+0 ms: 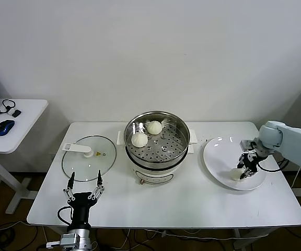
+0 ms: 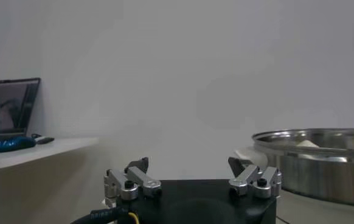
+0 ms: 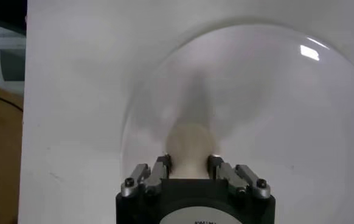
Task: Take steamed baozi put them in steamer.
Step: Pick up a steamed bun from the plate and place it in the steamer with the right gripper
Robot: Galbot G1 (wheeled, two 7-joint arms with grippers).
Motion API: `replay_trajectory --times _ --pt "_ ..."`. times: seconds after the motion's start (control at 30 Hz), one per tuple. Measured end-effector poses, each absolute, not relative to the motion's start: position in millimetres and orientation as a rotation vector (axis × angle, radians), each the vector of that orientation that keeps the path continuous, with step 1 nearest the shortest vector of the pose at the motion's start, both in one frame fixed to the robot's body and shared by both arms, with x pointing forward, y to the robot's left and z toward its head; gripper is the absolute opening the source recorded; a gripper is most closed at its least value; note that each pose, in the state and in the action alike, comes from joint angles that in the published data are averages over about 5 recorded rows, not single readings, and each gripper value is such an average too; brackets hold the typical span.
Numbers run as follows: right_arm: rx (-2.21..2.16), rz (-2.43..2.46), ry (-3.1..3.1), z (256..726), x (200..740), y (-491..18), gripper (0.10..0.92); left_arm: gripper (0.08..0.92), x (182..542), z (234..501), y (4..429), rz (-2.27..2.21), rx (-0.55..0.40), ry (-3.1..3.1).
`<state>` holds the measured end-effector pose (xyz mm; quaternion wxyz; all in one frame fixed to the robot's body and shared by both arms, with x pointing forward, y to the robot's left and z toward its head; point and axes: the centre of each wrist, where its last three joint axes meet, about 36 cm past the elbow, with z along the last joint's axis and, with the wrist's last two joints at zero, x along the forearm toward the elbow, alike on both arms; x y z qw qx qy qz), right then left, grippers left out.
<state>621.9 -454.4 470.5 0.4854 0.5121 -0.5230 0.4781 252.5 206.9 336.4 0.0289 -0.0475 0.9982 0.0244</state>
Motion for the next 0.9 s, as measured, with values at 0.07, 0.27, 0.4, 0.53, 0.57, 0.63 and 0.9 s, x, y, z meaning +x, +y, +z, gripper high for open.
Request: replay_trajectory --times 0.07,0.27,0.4,0.53,0.57,0.63,0.9 --pt "1.255 1.172 -1.275 477 624 -451 0.436 0.823 253 337 206 0.074 -0.144 3.078" --pt "1.289 1.215 -1.273 510 632 -436 0.443 0.823 253 338 205 0.070 -0.137 3.076" --pt "1.320 1.261 -1.273 542 638 -419 0.451 0.823 253 339 204 0.068 -0.134 3.074" --pt "1.358 1.322 -1.278 576 643 -398 0.460 0.823 254 340 203 0.065 -0.131 3.071" --pt "1.369 1.341 -1.277 584 644 -392 0.462 0.823 255 340 203 0.064 -0.130 3.071" --pt "1.394 1.384 -1.272 600 646 -379 0.466 0.823 255 340 203 0.062 -0.129 3.069" --pt "1.539 1.613 -1.219 654 651 -316 0.475 0.823 255 340 203 0.061 -0.133 3.068"
